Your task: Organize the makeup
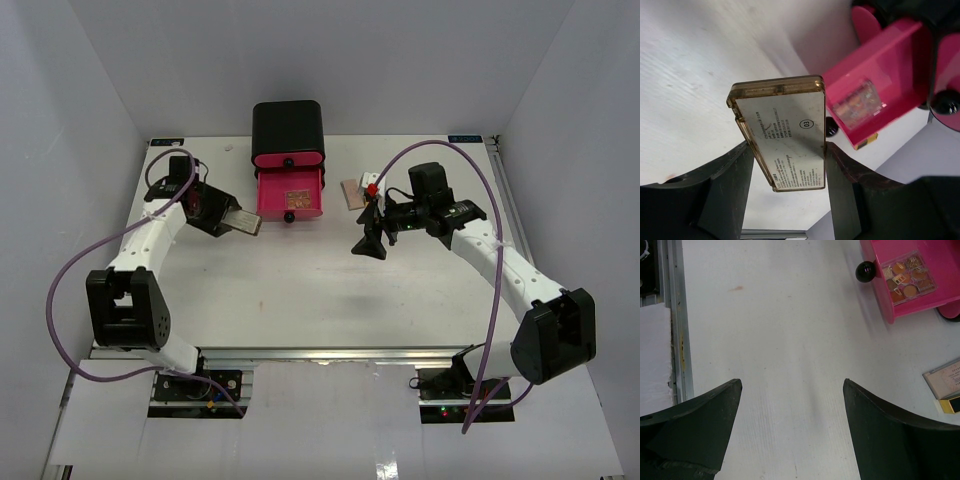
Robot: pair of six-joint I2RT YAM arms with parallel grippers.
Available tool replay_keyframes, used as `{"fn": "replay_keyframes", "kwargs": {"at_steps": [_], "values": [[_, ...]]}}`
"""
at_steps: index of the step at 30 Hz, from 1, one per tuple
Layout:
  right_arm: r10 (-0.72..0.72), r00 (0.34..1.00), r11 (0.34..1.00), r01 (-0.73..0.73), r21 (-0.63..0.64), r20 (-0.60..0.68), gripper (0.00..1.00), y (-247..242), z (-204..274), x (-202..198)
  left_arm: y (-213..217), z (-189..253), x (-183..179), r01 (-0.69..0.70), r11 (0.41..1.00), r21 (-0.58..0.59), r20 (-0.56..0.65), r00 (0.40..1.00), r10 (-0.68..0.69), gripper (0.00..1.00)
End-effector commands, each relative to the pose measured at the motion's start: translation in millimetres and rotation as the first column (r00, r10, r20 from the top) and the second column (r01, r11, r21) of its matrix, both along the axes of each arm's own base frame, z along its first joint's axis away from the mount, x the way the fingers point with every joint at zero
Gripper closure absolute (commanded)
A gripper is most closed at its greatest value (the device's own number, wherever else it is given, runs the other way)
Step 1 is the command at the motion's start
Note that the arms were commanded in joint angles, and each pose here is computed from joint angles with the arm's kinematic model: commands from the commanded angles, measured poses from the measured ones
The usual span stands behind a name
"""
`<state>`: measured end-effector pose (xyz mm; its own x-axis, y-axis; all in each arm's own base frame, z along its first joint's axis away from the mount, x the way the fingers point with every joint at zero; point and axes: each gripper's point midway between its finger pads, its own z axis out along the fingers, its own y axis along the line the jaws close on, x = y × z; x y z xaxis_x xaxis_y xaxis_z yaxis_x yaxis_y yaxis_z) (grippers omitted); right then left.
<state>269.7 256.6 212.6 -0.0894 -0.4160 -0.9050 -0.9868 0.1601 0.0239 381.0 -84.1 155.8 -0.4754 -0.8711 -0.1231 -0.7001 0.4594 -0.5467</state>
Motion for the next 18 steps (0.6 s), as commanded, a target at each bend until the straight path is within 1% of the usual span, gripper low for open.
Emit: {"fn": "replay_keyframes", "kwargs": {"at_steps": [1,5,10,12,15,18], "values": [[0.001,0.998,0.999,-0.003,0.042,0.064,0.11,-3.2,18.1,1.3,-47.2,40.6,29.8,0.048,0.998,-0.049,0.094,0.995,-0.043,0.68],[-0.016,0.997,0.999,0.012,0.047,0.071,0.11,-8.3,20.5,4.3,-74.9,40.7,46.1,0.019,0.997,-0.075,0.082,0.997,-0.013,0.68],[-0.024,0.997,0.998,0.02,0.053,0.071,0.11,-11.7,22.0,5.7,-107.9,44.2,73.4,-0.072,0.99,-0.117,0.083,0.993,0.082,0.68],[-0.024,0.997,0.998,0.02,0.055,0.072,0.11,-12.0,22.6,5.7,-111.9,44.3,83.5,-0.116,0.986,-0.118,0.096,0.987,0.128,0.68],[-0.029,0.997,0.998,0.025,0.056,0.075,0.11,-13.8,23.2,6.4,-124.8,41.7,95.9,-0.165,0.974,-0.155,0.101,0.978,0.181,0.68],[-0.033,0.997,0.998,0.028,0.059,0.074,0.11,-15.6,23.5,7.0,-127.1,34.1,100.4,-0.232,0.955,-0.184,0.091,0.964,0.251,0.68]]}}
